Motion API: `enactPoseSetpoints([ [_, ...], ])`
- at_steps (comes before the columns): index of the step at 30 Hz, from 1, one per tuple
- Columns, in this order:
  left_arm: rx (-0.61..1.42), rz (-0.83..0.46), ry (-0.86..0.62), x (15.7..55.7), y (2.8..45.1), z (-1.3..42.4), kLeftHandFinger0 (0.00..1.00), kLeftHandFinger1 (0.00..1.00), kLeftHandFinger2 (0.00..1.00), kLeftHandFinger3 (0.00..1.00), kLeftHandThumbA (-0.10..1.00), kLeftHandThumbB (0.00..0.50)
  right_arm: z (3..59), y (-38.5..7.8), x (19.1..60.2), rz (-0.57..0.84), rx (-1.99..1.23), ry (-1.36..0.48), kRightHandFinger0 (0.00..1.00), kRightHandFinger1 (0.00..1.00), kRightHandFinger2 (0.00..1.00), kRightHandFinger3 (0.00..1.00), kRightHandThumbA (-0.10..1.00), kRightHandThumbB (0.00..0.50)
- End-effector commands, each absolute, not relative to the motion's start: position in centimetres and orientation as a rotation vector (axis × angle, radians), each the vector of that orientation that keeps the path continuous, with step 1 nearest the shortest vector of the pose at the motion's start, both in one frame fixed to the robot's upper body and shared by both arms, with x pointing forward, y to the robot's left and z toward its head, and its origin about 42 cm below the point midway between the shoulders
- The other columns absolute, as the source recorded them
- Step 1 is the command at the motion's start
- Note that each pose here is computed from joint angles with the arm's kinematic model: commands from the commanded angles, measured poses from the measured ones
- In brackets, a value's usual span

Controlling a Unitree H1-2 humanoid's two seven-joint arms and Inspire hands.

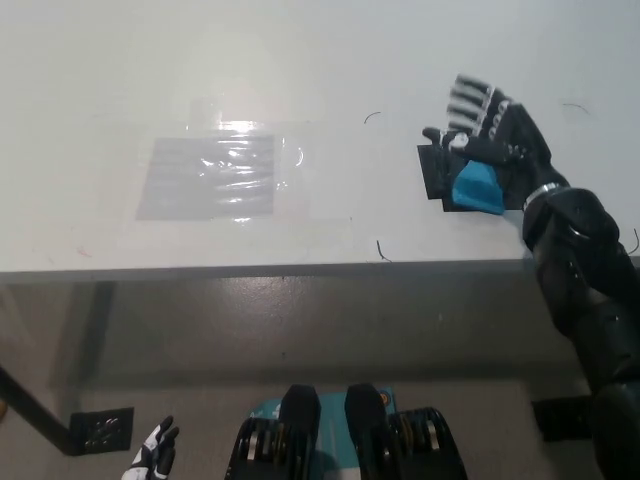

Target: A soft sponge is kept on the balc marked spot on the table infront of the robot and it uses its right hand fist to press down on it and drrags it across the table in a back and forth manner twice to clean it

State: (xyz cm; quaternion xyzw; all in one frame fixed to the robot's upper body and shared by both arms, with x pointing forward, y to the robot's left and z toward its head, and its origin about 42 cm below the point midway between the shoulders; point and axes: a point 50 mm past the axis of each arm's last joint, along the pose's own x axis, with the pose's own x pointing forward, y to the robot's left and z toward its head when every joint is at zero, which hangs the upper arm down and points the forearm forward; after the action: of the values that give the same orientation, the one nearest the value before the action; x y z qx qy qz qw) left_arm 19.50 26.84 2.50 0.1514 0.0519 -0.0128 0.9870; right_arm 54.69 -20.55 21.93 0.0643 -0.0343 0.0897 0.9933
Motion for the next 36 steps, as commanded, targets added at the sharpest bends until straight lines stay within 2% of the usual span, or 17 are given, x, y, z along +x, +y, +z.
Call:
enactPoseSetpoints([
  [1,0.341,-0.035,0.057,20.2,27.7,3.6,1.0,1.0,1.0,1.0,1.0,0.101,52.3,-17.9,42.2,0.507,0.186,-1.013,1.0,1.0,1.0,1.0,1.0,0.446],
  [3,0.339,-0.045,0.048,20.5,27.8,3.8,1.0,1.0,1.0,1.0,1.0,0.098,54.3,-19.8,37.2,0.503,0.138,-1.192,1.0,1.0,1.0,1.0,1.0,0.44],
  [5,0.338,-0.055,0.05,20.8,27.9,4.0,1.0,1.0,1.0,1.0,1.0,0.106,54.5,-20.9,34.4,0.5,0.121,-1.274,1.0,1.0,1.0,1.0,1.0,0.426],
  [10,0.341,-0.076,0.038,22.1,28.3,4.5,1.0,1.0,1.0,1.0,1.0,0.074,50.0,-23.4,23.6,0.427,-0.002,-1.473,1.0,1.0,1.0,1.0,1.0,0.455],
  [13,0.355,-0.087,0.032,22.5,28.6,4.7,1.0,1.0,1.0,1.0,1.0,0.097,46.0,-23.8,21.0,0.454,0.049,-1.478,1.0,1.0,1.0,1.0,1.0,0.414],
  [14,0.358,-0.09,0.025,22.5,28.6,4.7,1.0,1.0,1.0,1.0,1.0,0.08,44.2,-23.9,20.4,0.522,0.102,-1.464,1.0,1.0,1.0,1.0,1.0,0.403],
  [16,0.362,-0.097,0.028,22.9,28.7,4.5,1.0,1.0,1.0,1.0,1.0,0.08,41.3,-23.6,19.5,0.561,0.151,-1.427,1.0,1.0,1.0,1.0,1.0,0.456],
  [19,0.352,-0.101,0.03,22.7,28.7,4.0,1.0,1.0,1.0,1.0,1.0,0.08,36.0,-22.8,17.1,0.661,0.259,-1.27,1.0,1.0,1.0,1.0,1.0,0.494],
  [21,0.348,-0.101,0.033,22.6,28.6,3.9,1.0,1.0,1.0,1.0,1.0,0.088,34.7,-22.4,16.3,0.653,0.255,-1.235,1.0,1.0,1.0,1.0,1.0,0.461],
  [22,0.349,-0.097,0.035,22.6,28.5,4.0,1.0,1.0,1.0,1.0,1.0,0.07,33.1,-22.4,16.3,0.62,0.214,-1.189,1.0,1.0,1.0,1.0,1.0,0.459],
  [24,0.355,-0.102,0.035,22.7,28.4,3.8,1.0,1.0,1.0,1.0,1.0,0.085,30.0,-23.1,16.5,0.633,0.266,-0.974,1.0,1.0,1.0,1.0,1.0,0.402],
  [27,0.341,-0.099,0.037,22.5,28.3,3.5,1.0,1.0,1.0,1.0,1.0,0.081,26.2,-23.6,16.5,0.496,0.219,-0.794,1.0,1.0,1.0,1.0,1.0,0.407],
  [30,0.32,-0.1,0.035,22.4,27.8,3.4,1.0,1.0,1.0,1.0,1.0,0.079,20.8,-23.5,19.5,0.379,0.07,-0.592,1.0,1.0,1.0,1.0,1.0,0.339],
  [33,0.307,-0.1,0.022,22.2,27.6,3.4,1.0,1.0,1.0,1.0,1.0,0.106,14.0,-23.4,23.5,0.268,0.005,-0.336,1.0,1.0,1.0,1.0,1.0,0.377],
  [34,0.297,-0.093,0.022,22.2,27.6,3.5,1.0,1.0,1.0,1.0,1.0,0.117,11.1,-23.6,24.7,0.256,-0.01,-0.243,1.0,1.0,1.0,1.0,1.0,0.338],
  [35,0.29,-0.09,0.022,22.2,27.4,3.4,1.0,1.0,1.0,1.0,1.0,0.12,10.3,-23.8,24.9,0.256,-0.019,-0.22,1.0,1.0,1.0,1.0,1.0,0.326],
  [36,0.281,-0.081,0.024,22.1,27.1,3.3,1.0,1.0,1.0,1.0,1.0,0.137,7.1,-24.1,25.6,0.255,-0.015,-0.119,1.0,1.0,1.0,1.0,1.0,0.265],
])
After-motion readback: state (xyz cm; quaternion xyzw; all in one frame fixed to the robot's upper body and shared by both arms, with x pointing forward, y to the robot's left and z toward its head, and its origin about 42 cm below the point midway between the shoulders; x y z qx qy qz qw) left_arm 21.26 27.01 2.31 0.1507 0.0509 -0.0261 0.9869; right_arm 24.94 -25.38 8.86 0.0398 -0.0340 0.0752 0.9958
